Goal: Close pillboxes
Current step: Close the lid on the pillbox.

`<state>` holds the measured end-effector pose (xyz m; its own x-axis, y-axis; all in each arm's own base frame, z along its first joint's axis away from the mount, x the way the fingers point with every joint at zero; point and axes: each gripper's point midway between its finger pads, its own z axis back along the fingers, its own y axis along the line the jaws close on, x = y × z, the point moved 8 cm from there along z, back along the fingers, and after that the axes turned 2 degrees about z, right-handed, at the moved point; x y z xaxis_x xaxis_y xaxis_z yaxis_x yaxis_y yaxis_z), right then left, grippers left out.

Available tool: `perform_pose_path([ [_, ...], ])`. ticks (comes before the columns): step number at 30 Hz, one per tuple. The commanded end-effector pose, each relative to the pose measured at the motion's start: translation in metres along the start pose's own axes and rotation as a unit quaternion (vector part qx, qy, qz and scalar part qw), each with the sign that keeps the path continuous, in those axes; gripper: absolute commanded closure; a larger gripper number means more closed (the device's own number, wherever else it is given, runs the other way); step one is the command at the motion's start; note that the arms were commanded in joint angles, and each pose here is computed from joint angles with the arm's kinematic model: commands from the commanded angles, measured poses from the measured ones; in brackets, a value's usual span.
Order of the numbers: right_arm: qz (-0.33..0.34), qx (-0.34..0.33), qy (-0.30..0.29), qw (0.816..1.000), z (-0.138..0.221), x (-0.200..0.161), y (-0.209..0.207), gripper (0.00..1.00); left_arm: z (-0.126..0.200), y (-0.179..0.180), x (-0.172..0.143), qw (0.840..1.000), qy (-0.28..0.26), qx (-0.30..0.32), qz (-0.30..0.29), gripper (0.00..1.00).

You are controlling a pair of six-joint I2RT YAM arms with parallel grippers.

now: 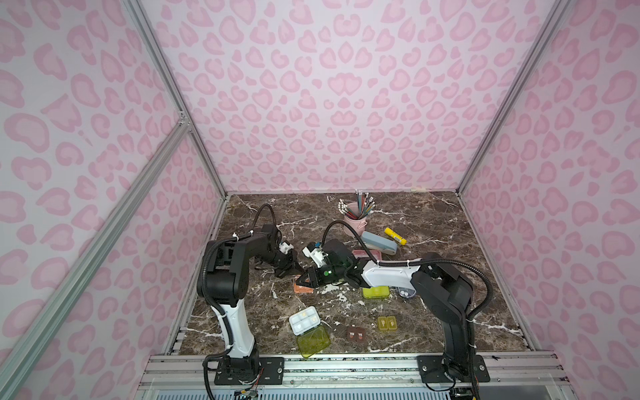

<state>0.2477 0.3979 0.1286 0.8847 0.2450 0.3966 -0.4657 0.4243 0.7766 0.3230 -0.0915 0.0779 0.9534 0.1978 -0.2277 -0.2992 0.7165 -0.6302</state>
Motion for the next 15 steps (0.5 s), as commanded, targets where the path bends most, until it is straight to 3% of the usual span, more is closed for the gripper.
perform_pose_path([
  [1,0.001,0.002,-0.007,1.000,-0.002,0.000,-0.006,0.67,0.000,-0.003,-0.001,1.000,0.007,-0.008,-0.006,0.97],
  [15,-0.033,0.009,-0.013,0.999,-0.007,-0.006,-0.035,0.67,-0.001,-0.004,-0.002,1.000,0.011,-0.009,-0.008,0.97],
])
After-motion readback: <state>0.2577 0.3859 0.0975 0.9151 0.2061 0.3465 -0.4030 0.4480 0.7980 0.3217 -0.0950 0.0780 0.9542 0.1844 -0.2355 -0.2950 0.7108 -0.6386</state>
